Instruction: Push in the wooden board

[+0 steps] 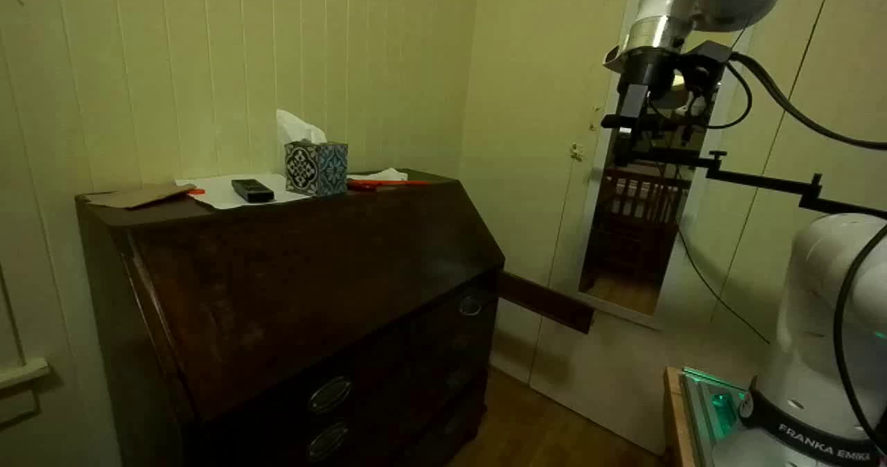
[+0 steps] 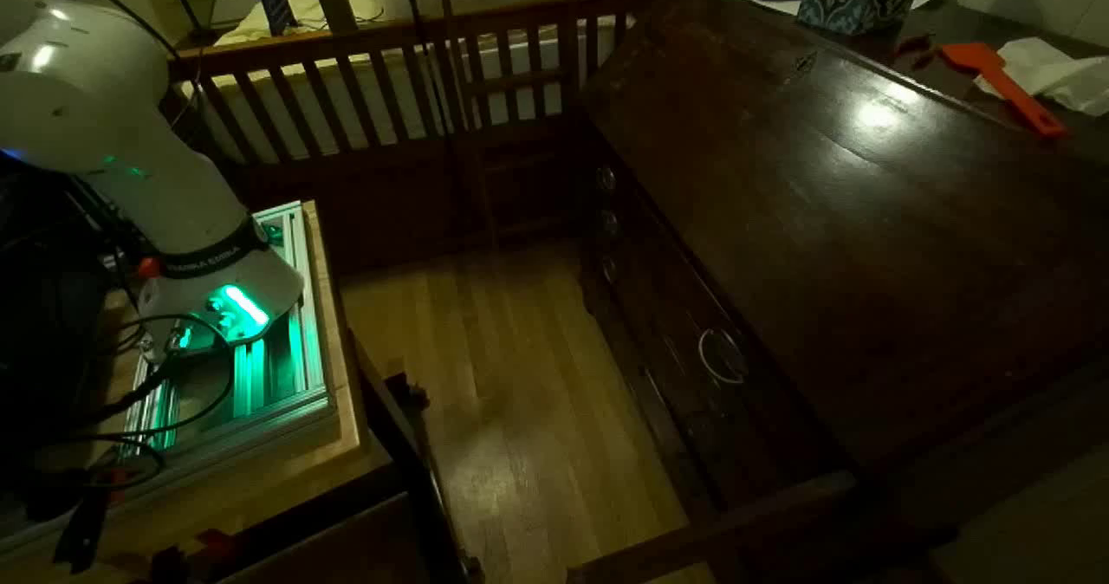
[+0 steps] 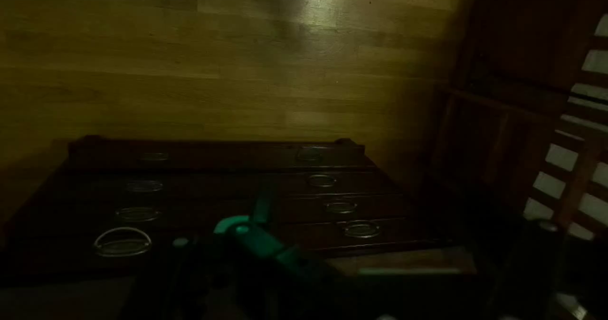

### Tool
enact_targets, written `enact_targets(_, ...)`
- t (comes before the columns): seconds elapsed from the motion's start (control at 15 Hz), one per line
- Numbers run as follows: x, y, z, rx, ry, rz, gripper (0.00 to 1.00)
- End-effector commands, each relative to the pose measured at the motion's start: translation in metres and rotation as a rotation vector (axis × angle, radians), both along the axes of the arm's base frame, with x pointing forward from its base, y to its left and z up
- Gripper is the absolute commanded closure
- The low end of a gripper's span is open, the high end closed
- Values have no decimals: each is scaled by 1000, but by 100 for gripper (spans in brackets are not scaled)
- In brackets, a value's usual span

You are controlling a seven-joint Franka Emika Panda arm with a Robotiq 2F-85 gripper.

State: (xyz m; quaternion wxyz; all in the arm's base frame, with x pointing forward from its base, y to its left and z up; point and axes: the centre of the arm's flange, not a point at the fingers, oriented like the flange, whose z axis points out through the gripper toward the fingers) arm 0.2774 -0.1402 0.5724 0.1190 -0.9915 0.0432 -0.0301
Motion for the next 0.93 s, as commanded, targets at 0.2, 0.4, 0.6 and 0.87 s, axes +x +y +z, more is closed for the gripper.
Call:
enact_targets(0.2,0,0,0,0,0,0,0)
enact_targets(0.4,36,-6,-15,-86,-138,33,0)
enact_targets(0.6,77,-24,-39,-133,-205,77,0)
enact_targets(0.87,126,-65,-80,-177,-223,42,0)
